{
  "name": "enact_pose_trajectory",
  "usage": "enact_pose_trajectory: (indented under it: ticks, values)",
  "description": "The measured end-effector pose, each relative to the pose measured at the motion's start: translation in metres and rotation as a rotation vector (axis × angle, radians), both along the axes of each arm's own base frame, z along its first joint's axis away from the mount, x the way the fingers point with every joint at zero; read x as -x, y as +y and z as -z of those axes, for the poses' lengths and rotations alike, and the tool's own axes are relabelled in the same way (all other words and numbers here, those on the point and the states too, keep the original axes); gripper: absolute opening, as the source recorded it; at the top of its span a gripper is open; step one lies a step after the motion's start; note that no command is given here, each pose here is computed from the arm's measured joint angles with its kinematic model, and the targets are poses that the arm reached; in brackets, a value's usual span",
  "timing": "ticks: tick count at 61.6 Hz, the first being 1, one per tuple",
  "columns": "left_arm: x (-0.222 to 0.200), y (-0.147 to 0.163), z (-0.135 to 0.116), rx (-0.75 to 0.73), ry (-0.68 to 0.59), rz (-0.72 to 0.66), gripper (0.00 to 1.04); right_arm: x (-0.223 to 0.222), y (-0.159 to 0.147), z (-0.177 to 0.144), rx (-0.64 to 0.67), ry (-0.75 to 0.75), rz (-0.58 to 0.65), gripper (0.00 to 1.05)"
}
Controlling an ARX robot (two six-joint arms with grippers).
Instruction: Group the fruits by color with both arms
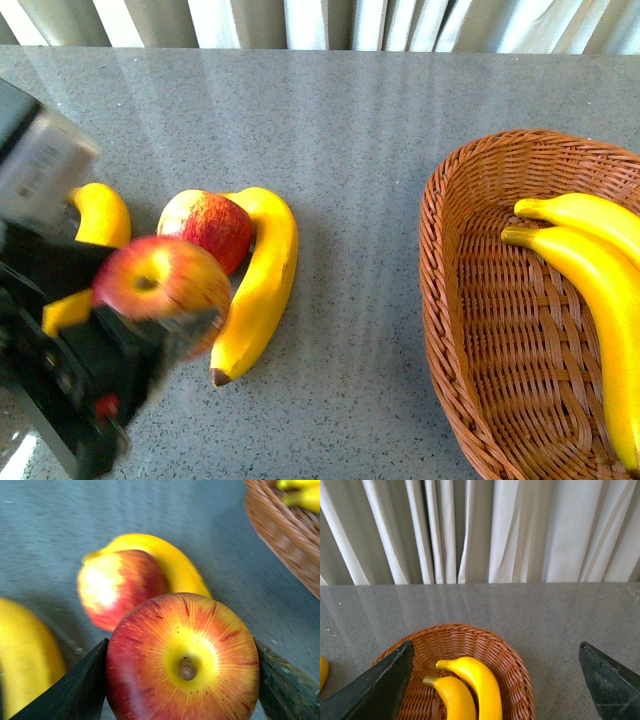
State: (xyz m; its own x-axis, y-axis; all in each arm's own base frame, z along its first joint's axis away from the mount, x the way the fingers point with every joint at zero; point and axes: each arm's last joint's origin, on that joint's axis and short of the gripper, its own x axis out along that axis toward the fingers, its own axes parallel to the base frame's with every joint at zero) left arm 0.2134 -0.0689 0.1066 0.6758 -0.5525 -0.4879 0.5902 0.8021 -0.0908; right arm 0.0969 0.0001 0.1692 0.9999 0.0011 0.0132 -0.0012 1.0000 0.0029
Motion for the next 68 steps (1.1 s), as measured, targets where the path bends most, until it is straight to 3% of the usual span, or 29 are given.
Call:
enact_pose_trajectory:
  ticks: [17, 38, 50, 56, 59, 68]
  values:
    - [-0.005, 0.079, -0.026, 0.130, -0.097, -0.489, 0.71, 0.000, 0.000, 0.000, 0.000, 0.000, 0.000, 0.96]
    - [0.018, 0.120, -0.005, 0.102, -0.004, -0.753, 0.71, 0.000, 0.000, 0.000, 0.000, 0.000, 0.000, 0.96]
    - [0.019, 0.126, 0.004, 0.086, 0.036, -0.820, 0.72, 0.000, 0.000, 0.000, 0.000, 0.000, 0.000, 0.96]
    - [0.019, 0.124, 0.004, 0.069, 0.029, -0.813, 0.89, 0.000, 0.000, 0.000, 0.000, 0.000, 0.000, 0.96]
    - [0.019, 0.119, 0.004, 0.047, 0.010, -0.780, 0.97, 0.000, 0.000, 0.000, 0.000, 0.000, 0.000, 0.96]
    - [0.018, 0.099, -0.003, 0.023, -0.046, -0.644, 0.96, 0.000, 0.000, 0.000, 0.000, 0.000, 0.000, 0.96]
